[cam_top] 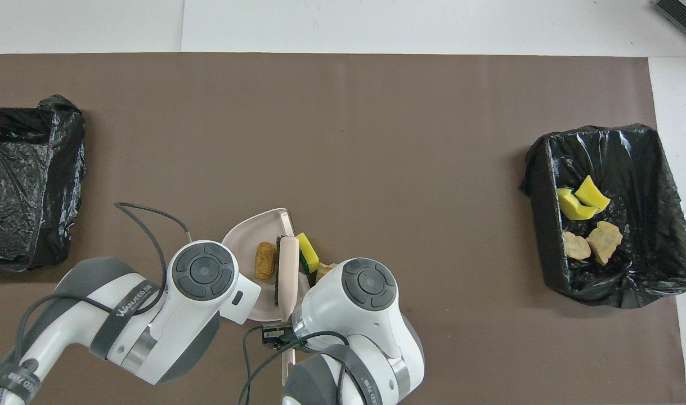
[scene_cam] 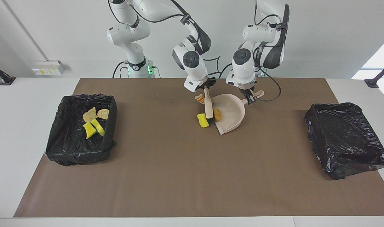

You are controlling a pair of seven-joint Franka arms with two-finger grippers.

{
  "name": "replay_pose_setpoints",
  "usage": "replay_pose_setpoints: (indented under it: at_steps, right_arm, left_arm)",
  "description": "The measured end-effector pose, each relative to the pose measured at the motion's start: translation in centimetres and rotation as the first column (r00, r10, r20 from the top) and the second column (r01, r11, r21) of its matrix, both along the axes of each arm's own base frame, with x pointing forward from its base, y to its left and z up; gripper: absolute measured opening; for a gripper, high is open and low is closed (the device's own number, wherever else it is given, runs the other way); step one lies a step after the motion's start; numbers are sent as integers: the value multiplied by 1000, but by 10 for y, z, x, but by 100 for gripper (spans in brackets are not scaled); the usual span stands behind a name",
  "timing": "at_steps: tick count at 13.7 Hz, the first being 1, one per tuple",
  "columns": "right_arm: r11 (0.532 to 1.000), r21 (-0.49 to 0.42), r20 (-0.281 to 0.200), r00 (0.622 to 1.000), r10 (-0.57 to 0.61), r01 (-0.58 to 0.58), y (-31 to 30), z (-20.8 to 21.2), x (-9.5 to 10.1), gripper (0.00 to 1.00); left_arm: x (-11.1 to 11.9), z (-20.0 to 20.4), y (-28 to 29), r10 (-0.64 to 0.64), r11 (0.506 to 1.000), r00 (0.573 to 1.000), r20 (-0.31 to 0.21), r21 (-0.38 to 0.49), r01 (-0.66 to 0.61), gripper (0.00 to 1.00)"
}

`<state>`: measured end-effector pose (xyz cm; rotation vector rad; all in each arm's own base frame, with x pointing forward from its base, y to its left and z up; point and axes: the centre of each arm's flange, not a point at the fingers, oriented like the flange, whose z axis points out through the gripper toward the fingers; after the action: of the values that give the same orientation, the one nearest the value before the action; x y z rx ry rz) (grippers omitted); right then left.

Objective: Sweep and dump trash in bin
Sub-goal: 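Push the remaining crumbs into the dustpan with the right gripper's brush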

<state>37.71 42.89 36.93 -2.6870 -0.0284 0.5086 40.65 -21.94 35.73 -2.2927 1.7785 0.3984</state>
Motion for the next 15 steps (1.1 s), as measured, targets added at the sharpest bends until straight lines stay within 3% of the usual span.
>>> replay_pose_setpoints:
  at_steps: [4,6,8,10,13,15]
  right_arm:
    - [999,-17,-16,999,38,-38,-53,54,32,27]
    - [991,-112,13,997,76,-74,-83,61,43,27]
    - [973,-204,4,994,109,-106,-111,45,50,27]
    - [947,-283,-43,988,147,-153,-132,11,48,27]
    - [928,-309,-116,976,182,-210,-126,-31,38,27]
    - [929,-286,-106,971,214,-236,-101,-37,26,27]
  left_arm:
    - [0,0,0,0,1000,1000,1,-1,0,32]
    - [0,0,0,0,1000,1000,0,-1,0,32]
    - [0,0,0,0,1000,1000,0,-1,0,32]
    - [0,-1,0,0,1000,1000,0,-1,0,32]
    - [0,-1,0,-5,1000,1000,-1,-1,5,32]
    - [2,0,2,-39,999,999,-11,-8,39,32]
